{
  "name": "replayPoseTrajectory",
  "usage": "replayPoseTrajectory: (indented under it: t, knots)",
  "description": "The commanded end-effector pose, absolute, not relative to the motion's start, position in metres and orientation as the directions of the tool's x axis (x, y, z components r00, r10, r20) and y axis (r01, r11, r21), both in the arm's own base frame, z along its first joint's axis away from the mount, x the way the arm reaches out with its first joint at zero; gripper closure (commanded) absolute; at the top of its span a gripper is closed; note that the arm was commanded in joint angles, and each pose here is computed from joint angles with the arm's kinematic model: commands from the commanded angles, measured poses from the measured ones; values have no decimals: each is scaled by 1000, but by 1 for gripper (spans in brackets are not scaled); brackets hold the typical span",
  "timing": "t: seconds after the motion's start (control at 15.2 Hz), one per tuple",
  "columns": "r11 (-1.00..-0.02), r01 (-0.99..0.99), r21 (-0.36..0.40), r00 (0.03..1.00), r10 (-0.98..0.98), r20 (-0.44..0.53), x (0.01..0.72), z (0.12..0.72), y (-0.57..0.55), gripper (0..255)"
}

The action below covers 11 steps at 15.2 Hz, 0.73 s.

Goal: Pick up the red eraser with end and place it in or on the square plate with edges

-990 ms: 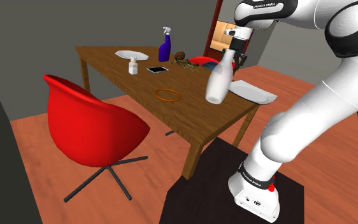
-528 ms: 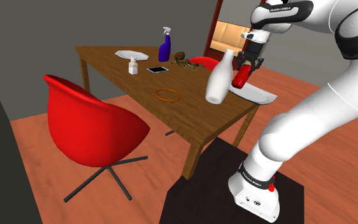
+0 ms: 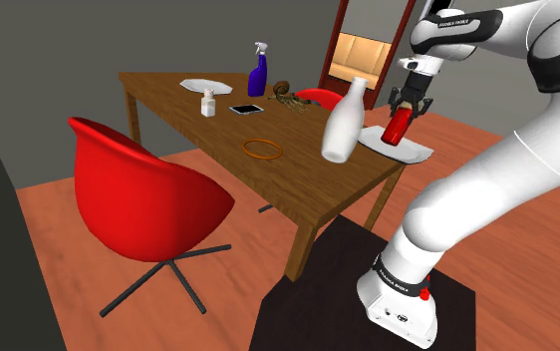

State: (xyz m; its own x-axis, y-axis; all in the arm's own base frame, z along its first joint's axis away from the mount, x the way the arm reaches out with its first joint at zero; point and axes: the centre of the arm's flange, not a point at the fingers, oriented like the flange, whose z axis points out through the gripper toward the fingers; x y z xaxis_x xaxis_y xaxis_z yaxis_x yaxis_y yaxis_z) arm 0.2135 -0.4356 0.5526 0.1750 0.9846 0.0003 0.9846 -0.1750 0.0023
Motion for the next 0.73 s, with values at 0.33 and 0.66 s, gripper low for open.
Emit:
replayPoseTrajectory:
  t: [0.33, 0.66]
  knots:
    - [-174, 985, 3, 174, 985, 0, 212, 517, -437, 255]
    - [-174, 985, 3, 174, 985, 0, 212, 490, -437, 255]
